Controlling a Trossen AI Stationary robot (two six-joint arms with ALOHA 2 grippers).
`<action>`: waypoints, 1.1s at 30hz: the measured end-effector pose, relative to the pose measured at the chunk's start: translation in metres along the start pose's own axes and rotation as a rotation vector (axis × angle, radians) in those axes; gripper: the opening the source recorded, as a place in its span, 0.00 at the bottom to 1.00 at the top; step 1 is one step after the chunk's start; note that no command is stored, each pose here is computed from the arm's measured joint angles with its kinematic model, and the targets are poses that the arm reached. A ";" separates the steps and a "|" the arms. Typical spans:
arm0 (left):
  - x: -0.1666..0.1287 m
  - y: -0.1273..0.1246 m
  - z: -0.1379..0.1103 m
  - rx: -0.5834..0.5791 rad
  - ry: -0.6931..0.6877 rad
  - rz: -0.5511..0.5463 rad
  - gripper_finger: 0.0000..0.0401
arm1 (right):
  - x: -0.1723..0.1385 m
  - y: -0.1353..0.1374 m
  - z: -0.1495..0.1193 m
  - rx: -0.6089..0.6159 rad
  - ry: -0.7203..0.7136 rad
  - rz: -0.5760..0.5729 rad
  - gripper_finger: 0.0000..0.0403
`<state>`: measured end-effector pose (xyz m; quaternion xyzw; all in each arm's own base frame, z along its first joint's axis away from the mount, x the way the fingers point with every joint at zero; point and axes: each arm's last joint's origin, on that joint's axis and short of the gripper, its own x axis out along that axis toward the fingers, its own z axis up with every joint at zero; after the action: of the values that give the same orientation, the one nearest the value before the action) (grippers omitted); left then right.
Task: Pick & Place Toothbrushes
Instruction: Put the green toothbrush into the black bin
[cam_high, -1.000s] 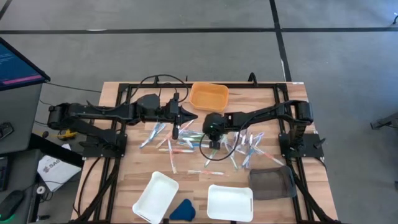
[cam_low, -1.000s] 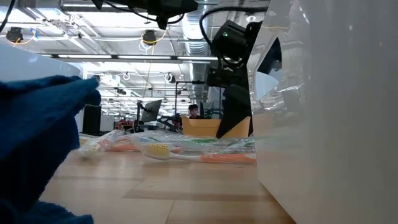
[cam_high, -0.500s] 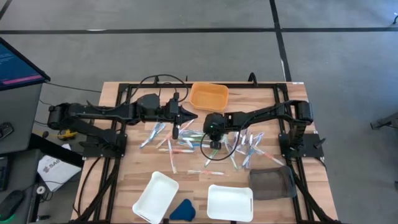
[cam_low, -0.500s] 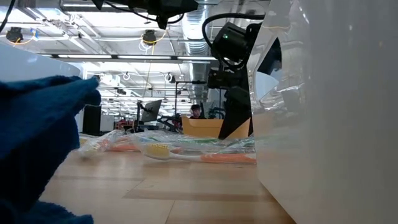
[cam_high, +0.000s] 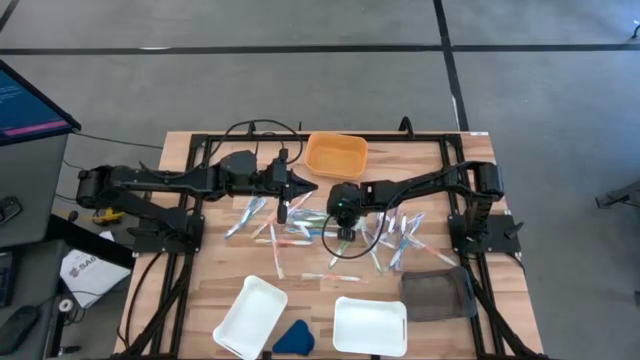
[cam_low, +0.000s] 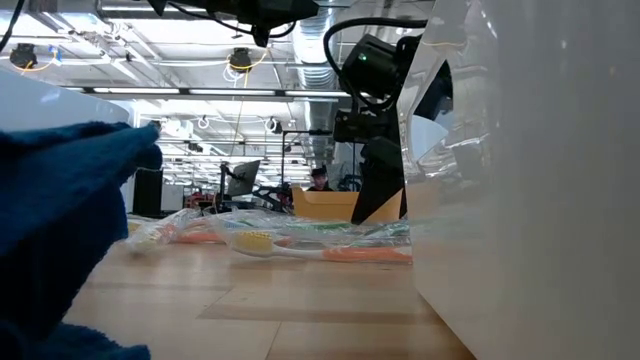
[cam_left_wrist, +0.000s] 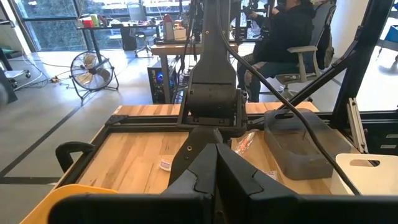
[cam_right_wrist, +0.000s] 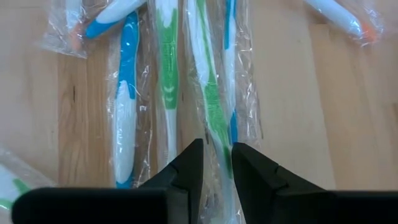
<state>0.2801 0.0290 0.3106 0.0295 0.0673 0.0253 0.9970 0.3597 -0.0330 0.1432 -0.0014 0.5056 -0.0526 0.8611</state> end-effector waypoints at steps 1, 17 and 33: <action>0.000 0.000 0.000 0.000 0.000 0.000 0.01 | 0.000 0.000 0.000 0.000 0.000 0.000 0.19; 0.000 0.000 0.000 0.000 0.001 0.000 0.01 | 0.000 0.000 0.000 0.000 -0.001 -0.003 0.43; 0.000 0.000 0.000 0.000 0.001 0.000 0.01 | 0.007 0.000 -0.003 0.001 0.019 -0.001 0.45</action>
<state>0.2801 0.0290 0.3104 0.0295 0.0679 0.0253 0.9969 0.3607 -0.0339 0.1361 -0.0007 0.5136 -0.0534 0.8564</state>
